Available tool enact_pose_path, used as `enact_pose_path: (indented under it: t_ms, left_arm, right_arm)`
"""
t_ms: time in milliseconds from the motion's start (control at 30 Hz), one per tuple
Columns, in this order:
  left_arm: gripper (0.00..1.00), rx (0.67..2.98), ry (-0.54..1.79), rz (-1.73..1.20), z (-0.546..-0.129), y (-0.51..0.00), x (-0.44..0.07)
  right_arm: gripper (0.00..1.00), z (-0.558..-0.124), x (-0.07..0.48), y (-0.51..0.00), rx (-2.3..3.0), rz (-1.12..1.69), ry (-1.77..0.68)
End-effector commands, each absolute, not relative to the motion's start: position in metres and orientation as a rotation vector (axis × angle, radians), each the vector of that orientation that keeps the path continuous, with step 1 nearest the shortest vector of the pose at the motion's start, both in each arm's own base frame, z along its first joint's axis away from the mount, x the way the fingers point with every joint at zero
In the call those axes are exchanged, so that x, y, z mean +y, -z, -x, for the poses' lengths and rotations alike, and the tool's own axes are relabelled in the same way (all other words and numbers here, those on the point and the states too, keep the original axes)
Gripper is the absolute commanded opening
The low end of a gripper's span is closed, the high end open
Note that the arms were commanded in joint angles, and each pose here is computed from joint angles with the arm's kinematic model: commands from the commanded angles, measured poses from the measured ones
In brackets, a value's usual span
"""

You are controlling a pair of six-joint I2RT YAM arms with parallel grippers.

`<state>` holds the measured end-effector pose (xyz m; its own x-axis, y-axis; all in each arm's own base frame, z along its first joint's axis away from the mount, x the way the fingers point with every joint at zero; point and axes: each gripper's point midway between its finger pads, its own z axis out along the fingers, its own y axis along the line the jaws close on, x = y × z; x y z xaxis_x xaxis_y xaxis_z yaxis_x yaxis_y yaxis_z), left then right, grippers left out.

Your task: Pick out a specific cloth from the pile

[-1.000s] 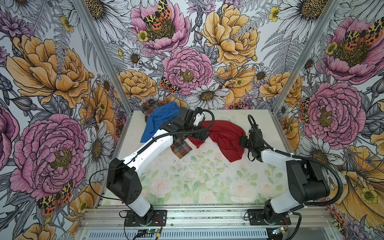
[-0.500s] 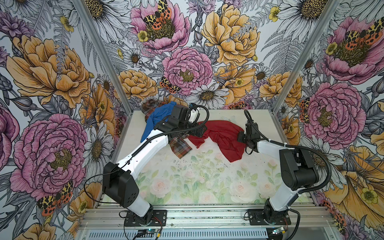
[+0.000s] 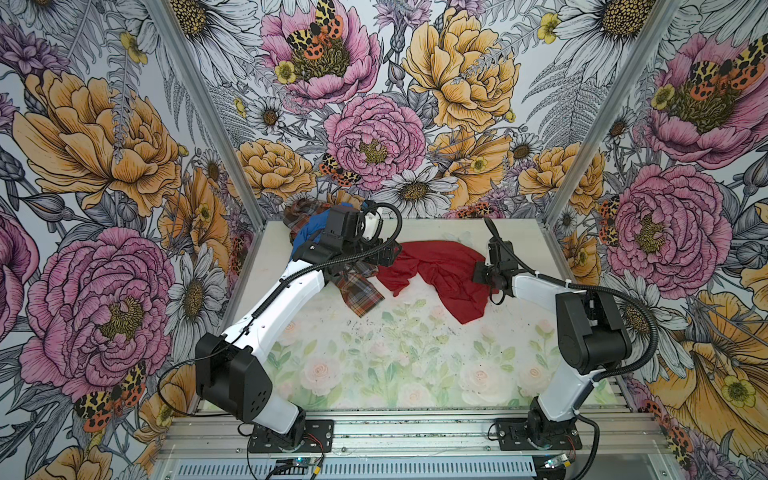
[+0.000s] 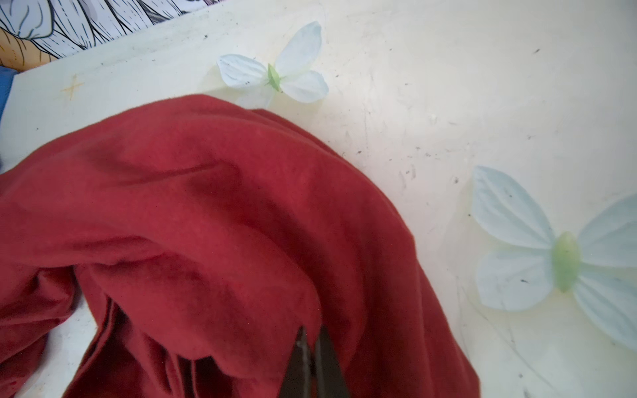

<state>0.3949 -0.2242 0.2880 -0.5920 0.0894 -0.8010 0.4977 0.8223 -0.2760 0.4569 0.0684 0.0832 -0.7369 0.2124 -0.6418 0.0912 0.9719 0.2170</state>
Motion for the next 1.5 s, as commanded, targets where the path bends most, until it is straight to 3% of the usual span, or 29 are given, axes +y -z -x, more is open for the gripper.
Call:
enact_pose_path:
  t_ms: [0, 300, 467, 600, 867, 1133, 1467]
  left_arm:
    - [0.99, 2.101, 0.643, -0.401, -0.397, -0.300, -0.216]
    - [0.99, 2.050, 0.643, -0.400, -0.402, -0.305, -0.204]
    - [0.99, 2.015, 0.675, -0.389, -0.399, -0.314, -0.201]
    - [0.99, 2.001, 0.683, -0.394, -0.398, -0.316, -0.201]
    - [0.99, 1.994, 0.680, -0.386, -0.401, -0.317, -0.196]
    - [0.99, 2.004, 0.667, -0.372, -0.405, -0.312, -0.191]
    - [0.99, 2.029, 0.678, -0.368, -0.410, -0.302, -0.192]
  right_arm:
    - [0.00, -0.474, 0.063, -0.188, 2.197, -0.201, -0.249]
    - [0.00, -0.450, 0.007, -0.397, 1.867, -0.298, -0.141]
    - [0.00, -0.428, -0.015, -0.483, 1.732, -0.333, -0.109]
    - [0.00, -0.429, -0.011, -0.517, 1.709, -0.317, -0.148]
    - [0.00, -0.464, 0.028, -0.508, 1.767, -0.229, -0.355]
    - [0.00, -0.487, 0.030, -0.479, 1.831, -0.227, -0.339]
    - [0.00, -0.504, 0.000, -0.361, 2.029, -0.296, -0.180]
